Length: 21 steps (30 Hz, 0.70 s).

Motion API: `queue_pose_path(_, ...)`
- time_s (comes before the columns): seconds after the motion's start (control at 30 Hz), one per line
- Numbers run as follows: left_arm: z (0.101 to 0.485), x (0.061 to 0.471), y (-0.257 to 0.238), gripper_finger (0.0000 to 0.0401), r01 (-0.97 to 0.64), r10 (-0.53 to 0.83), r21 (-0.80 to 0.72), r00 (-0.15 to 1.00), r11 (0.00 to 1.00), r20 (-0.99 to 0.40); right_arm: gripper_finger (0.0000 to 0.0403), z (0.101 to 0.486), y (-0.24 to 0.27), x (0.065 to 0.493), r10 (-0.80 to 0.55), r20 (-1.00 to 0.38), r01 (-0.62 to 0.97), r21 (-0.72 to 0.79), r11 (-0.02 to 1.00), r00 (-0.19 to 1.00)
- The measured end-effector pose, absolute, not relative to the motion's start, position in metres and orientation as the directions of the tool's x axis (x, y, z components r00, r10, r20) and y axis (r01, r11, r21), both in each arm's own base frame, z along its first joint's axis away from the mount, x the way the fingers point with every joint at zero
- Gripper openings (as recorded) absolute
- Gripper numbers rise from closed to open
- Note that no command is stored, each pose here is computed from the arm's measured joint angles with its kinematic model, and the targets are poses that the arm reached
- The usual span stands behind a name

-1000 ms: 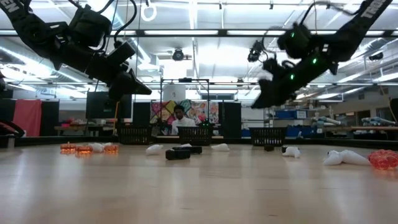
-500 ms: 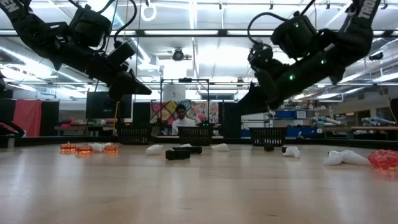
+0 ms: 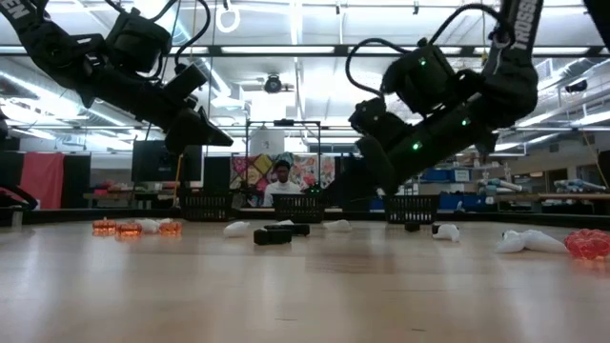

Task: Sort Halloween decoration
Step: Put the white ghost toy into the right black basket

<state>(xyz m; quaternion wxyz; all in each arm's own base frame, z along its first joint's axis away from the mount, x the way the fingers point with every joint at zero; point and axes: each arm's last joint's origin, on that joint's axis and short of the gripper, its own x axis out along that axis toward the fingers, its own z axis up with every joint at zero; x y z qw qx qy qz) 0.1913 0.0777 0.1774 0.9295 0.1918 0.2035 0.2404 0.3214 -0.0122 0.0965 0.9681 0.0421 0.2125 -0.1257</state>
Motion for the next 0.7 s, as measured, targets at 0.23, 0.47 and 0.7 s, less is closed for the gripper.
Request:
queue_pose_path(0.23,0.176,0.191,0.078,0.0,-0.362,0.523,0.455,0.797,0.813,-0.3,0.0258,0.069,-0.008,0.322,-0.188,-0.334,0.224,0.07,0.972,0.924)
queue_pose_path(0.47,0.176,0.191,0.077,0.0,-0.36,0.523,0.456,0.796,0.814,-0.304,0.0228,0.046,-0.013,0.322,-0.202,-0.319,0.245,0.1,0.964,0.926)
queue_pose_path(0.7,0.173,0.19,0.077,0.0,-0.348,0.52,0.46,0.789,0.816,-0.325,0.0142,0.043,-0.015,0.321,-0.216,-0.331,0.261,0.099,0.96,0.919)
